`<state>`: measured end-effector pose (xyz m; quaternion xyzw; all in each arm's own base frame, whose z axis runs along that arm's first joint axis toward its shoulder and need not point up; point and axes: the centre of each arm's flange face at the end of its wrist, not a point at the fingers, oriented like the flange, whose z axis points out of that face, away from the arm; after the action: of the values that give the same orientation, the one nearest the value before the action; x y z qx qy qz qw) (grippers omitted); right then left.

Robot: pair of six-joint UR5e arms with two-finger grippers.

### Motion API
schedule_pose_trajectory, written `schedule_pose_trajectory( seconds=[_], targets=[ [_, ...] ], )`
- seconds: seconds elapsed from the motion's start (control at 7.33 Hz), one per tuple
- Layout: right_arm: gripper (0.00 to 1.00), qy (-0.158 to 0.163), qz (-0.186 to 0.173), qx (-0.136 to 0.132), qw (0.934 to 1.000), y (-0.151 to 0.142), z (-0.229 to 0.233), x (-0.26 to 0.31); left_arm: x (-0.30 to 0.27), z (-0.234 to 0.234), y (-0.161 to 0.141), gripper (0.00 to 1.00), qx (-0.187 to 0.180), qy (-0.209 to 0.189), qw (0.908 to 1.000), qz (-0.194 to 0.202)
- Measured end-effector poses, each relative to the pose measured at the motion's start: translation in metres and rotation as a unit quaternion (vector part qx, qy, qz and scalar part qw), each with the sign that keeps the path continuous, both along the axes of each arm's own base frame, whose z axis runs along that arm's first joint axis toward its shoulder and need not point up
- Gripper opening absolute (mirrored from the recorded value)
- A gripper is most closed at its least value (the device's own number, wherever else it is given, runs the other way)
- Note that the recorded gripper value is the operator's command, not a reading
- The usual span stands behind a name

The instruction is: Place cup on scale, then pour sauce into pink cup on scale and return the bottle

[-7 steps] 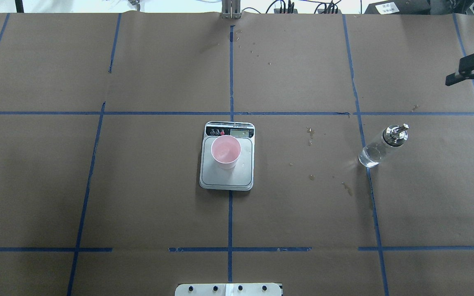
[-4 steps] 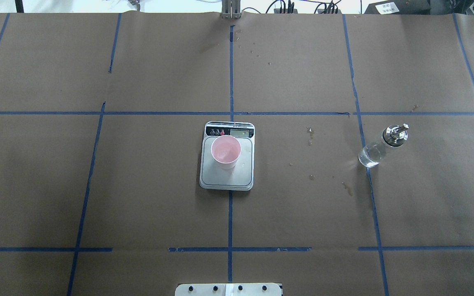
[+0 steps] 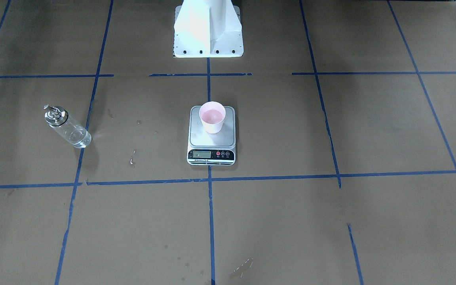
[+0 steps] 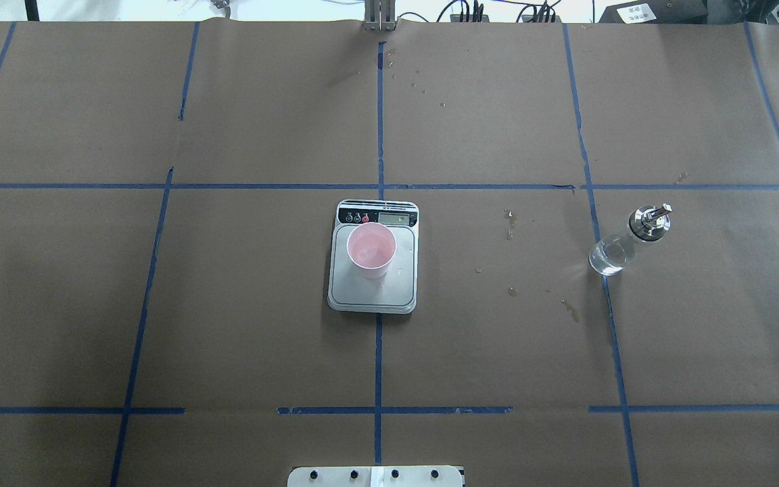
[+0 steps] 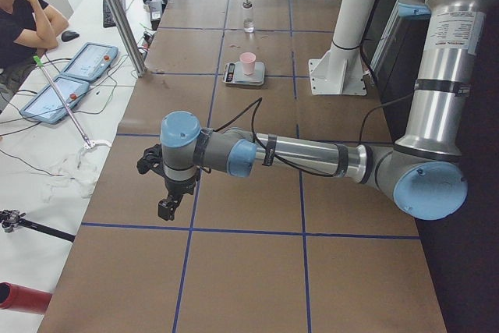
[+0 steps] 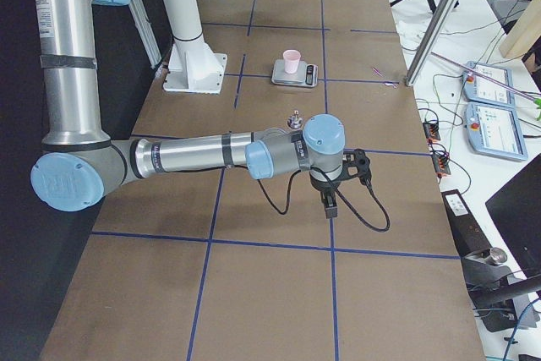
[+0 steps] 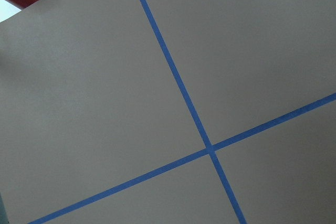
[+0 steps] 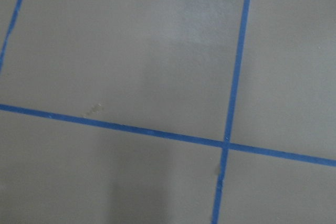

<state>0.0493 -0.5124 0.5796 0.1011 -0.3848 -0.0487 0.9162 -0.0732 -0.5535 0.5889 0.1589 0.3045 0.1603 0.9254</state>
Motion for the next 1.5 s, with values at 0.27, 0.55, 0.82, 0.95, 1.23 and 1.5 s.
schedule_pose_trajectory(
  seconds=[0.27,0.55,0.82,0.95,1.23,1.5],
  targets=[
    [1.0,0.019,-0.041,-0.019,0.9988,0.023,0.036,0.017,0.0,0.004,0.001,1.0,-0.005,-0.001,1.0,0.0],
    [1.0,0.038,-0.053,-0.03,0.9974,0.043,0.058,0.024,-0.001,0.03,0.002,1.0,-0.032,0.0,0.9995,0.0],
    [1.0,0.053,-0.053,-0.025,0.9969,0.048,0.055,0.025,0.0,0.075,0.022,1.0,-0.076,0.004,0.9971,0.001],
    [1.0,0.055,-0.054,-0.024,0.9967,0.048,0.053,0.023,0.001,0.093,0.036,1.0,-0.093,0.006,0.9957,0.001],
    [1.0,0.066,-0.07,-0.021,0.9951,0.042,0.052,0.01,0.004,0.11,0.058,1.0,-0.113,0.029,0.9931,0.003],
    [1.0,0.076,-0.076,-0.018,0.9941,0.035,0.049,0.004,0.007,0.096,0.059,1.0,-0.104,0.05,0.9933,0.005]
  ],
)
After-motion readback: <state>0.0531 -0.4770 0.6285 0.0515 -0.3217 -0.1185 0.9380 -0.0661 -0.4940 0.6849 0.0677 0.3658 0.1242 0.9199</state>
